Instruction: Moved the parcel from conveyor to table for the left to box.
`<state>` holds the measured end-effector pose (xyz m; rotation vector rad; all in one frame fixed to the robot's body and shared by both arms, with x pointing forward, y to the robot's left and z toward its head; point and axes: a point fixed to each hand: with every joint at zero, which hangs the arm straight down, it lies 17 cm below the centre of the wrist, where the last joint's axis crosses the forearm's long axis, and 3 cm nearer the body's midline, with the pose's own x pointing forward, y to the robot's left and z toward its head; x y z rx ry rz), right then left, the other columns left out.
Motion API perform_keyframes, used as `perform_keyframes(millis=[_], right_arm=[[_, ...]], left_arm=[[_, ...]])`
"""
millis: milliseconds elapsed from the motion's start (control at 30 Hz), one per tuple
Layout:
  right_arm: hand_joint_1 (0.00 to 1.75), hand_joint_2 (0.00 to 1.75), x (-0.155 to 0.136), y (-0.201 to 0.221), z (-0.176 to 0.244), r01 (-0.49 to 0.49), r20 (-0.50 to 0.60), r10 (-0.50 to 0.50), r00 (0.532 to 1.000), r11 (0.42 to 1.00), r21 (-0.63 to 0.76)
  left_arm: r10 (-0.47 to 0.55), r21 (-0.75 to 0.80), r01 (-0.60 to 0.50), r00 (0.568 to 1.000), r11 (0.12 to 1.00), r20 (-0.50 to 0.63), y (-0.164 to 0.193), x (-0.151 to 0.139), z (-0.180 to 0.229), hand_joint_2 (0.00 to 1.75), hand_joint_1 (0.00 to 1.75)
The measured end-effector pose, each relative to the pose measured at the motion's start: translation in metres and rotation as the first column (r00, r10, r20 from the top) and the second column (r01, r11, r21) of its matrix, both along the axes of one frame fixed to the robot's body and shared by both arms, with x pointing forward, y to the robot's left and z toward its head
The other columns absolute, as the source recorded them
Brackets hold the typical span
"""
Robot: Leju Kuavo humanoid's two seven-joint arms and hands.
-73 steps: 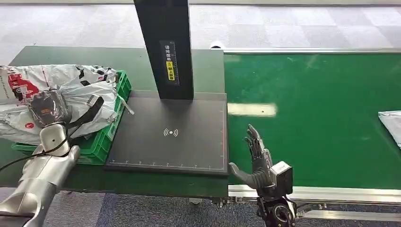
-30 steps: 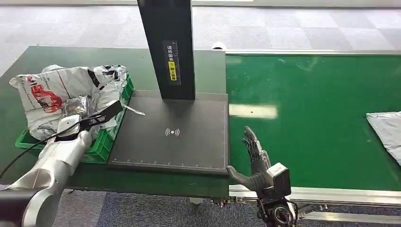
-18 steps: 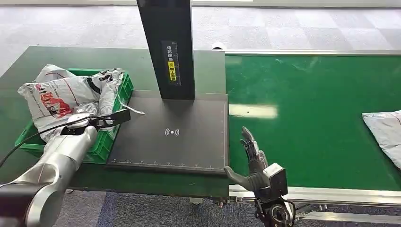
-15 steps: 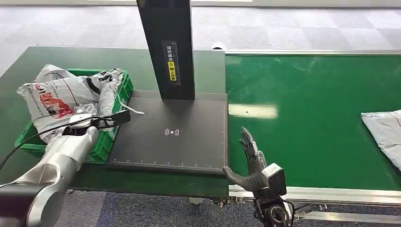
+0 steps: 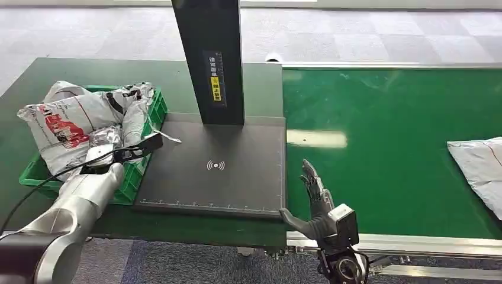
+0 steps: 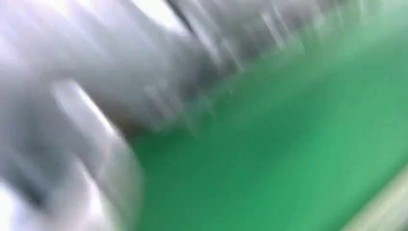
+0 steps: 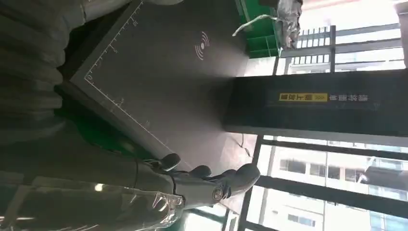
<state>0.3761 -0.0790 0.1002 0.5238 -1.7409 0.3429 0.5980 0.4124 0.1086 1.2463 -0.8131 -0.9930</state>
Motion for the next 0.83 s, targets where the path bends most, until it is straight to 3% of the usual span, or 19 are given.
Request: perform_keyframes(millis=[33, 67, 167, 267, 500, 667, 833], right_arm=[[0.00, 1.75, 0.000, 0.000, 0.001, 0.001, -0.002, -0.001, 1.000, 1.000, 0.000], [0.00, 1.75, 0.000, -0.001, 0.001, 0.003, -0.003, -0.003, 1.000, 1.000, 0.000], [0.00, 1.75, 0.001, -0.002, 0.001, 0.009, -0.007, -0.009, 1.000, 1.000, 0.005], [0.00, 1.75, 0.003, -0.004, 0.003, 0.018, -0.005, -0.018, 1.000, 1.000, 0.009], [0.00, 1.75, 0.004, -0.007, 0.003, 0.034, -0.004, -0.034, 0.999, 0.999, 0.016], [0.00, 1.75, 0.005, -0.008, 0.005, 0.037, 0.002, -0.037, 0.999, 0.999, 0.021], [0.00, 1.75, 0.007, -0.011, 0.007, 0.047, 0.012, -0.048, 0.999, 0.999, 0.025]], left_arm=[[-0.010, -0.014, 0.012, 0.993, 1.000, 0.121, -0.002, 0.006, 0.020, 1.75, 0.00], [-0.021, -0.023, 0.027, 0.976, 0.999, 0.218, -0.004, 0.010, 0.038, 0.00, 0.00], [-0.072, -0.017, 0.090, 0.885, 0.996, 0.459, -0.014, 0.014, 0.088, 0.00, 0.00], [-0.143, 0.015, 0.167, 0.794, 0.986, 0.591, -0.027, 0.008, 0.118, 0.00, 0.00], [-0.236, 0.089, 0.256, 0.632, 0.963, 0.738, -0.048, -0.012, 0.175, 0.00, 0.00], [-0.217, 0.096, 0.231, 0.582, 0.968, 0.784, -0.041, -0.024, 0.195, 0.00, 0.00], [-0.153, 0.107, 0.110, 0.657, 0.988, 0.738, -0.024, -0.022, 0.180, 0.00, 0.00]])
